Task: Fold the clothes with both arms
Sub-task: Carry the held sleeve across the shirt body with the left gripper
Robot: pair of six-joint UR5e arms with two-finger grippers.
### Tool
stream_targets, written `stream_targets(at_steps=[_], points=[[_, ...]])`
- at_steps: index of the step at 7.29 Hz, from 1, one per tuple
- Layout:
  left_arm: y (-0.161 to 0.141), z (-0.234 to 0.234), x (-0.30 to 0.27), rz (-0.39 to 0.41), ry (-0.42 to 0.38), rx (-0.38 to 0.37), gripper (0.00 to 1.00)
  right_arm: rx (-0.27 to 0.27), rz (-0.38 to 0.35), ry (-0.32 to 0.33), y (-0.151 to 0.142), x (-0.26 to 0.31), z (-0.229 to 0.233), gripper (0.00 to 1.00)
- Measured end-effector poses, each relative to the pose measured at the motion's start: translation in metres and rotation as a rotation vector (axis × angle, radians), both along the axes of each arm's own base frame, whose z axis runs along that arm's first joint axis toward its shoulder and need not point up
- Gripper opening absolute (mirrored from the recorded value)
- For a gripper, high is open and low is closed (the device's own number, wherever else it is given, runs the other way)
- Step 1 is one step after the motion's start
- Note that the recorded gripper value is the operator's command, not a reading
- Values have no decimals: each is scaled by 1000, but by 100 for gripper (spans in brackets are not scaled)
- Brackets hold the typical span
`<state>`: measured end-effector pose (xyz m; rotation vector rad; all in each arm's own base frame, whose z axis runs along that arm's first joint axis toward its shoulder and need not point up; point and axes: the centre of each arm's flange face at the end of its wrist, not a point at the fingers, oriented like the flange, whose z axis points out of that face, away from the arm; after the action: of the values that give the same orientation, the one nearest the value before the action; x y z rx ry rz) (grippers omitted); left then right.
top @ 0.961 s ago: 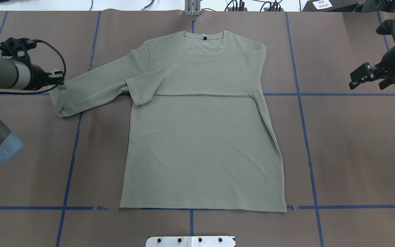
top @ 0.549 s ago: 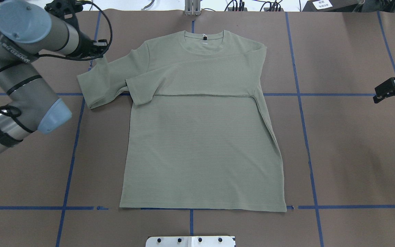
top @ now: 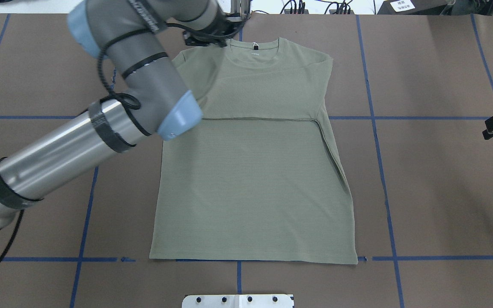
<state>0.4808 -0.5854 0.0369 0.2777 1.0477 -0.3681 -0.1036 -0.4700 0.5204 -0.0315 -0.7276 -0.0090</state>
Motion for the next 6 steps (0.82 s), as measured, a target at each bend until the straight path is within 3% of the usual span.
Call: stream_targets(at_steps=[1, 3, 6], points=[[32, -25, 39, 21, 37, -28, 0, -3, -1, 2, 0, 0, 2, 100], [76, -25, 111, 29, 57, -51, 0, -11, -2, 5, 0, 0, 7, 100], [88, -27, 171, 28, 59, -80, 0, -17, 0, 6, 0, 0, 9, 100]])
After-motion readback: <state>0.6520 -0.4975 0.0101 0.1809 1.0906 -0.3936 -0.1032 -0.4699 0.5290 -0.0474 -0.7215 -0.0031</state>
